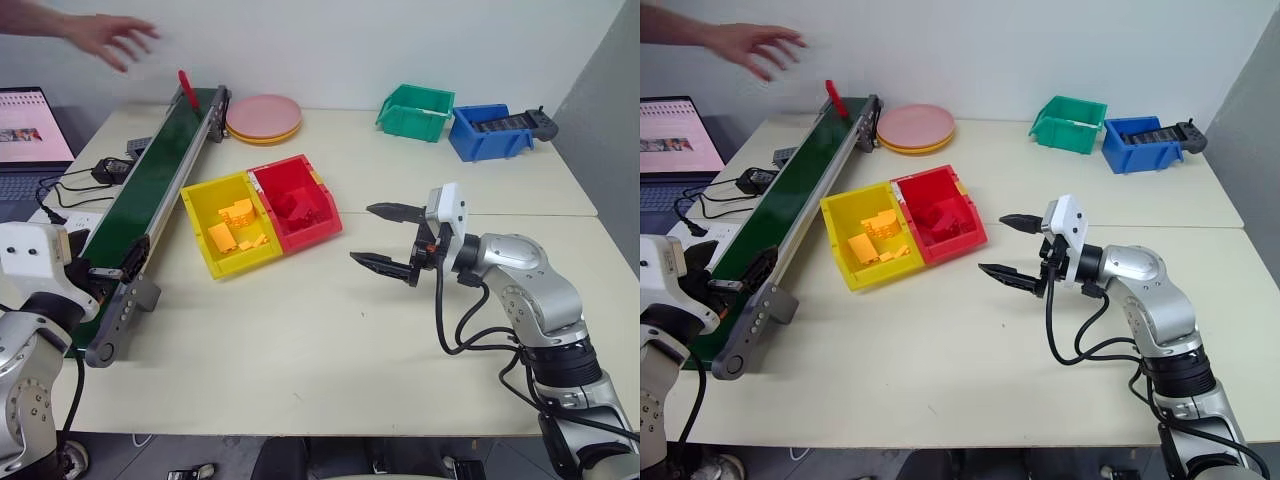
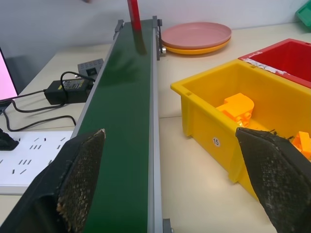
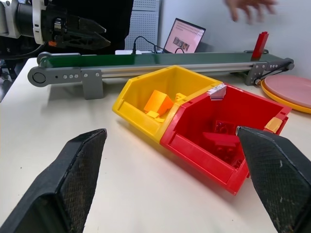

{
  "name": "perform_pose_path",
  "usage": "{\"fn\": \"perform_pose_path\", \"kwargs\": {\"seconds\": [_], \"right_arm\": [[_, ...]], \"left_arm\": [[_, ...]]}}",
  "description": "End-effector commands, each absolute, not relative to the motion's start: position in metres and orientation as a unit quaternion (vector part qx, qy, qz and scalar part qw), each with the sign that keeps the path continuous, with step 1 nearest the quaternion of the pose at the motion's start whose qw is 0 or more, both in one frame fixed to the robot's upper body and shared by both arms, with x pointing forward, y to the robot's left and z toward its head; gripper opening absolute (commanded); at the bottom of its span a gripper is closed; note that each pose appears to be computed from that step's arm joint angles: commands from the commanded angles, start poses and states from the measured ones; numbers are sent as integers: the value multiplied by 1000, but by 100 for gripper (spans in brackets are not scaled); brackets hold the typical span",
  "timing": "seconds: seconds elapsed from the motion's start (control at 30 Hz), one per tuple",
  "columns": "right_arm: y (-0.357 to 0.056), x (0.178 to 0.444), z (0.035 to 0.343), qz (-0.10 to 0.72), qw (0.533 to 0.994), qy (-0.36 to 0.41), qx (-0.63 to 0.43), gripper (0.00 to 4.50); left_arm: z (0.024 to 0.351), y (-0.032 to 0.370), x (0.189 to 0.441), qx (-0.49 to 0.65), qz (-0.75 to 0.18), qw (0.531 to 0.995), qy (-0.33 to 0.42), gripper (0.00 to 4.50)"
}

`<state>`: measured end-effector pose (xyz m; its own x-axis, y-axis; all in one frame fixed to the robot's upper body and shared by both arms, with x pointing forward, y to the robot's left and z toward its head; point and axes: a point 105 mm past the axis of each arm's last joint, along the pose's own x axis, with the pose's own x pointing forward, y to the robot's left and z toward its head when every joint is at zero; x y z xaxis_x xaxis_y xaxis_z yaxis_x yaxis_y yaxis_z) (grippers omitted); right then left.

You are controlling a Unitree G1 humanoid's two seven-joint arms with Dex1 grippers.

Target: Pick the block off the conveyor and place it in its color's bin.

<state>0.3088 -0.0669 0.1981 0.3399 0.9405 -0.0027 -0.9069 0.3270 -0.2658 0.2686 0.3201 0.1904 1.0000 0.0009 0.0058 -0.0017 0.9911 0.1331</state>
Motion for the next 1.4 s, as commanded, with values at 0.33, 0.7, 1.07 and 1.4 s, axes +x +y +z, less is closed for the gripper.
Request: {"fn": "perform_pose_path", "kwargs": {"seconds": [0.33, 0.7, 1.07, 1.4], "right_arm": [[-61, 303, 211, 587, 795, -99, -112, 450], [-58, 296, 223, 622, 769, -108, -103, 450], [-50, 291, 224, 636, 756, -105, -114, 450], [-46, 291, 227, 638, 759, -77, -102, 450]], "left_arm": [[201, 323, 266, 123, 16, 992, -17, 449], [199, 321, 257, 119, 27, 992, -37, 449], [189, 328, 262, 108, 75, 991, -22, 449], [192, 340, 271, 65, 107, 992, -20, 449]]}}
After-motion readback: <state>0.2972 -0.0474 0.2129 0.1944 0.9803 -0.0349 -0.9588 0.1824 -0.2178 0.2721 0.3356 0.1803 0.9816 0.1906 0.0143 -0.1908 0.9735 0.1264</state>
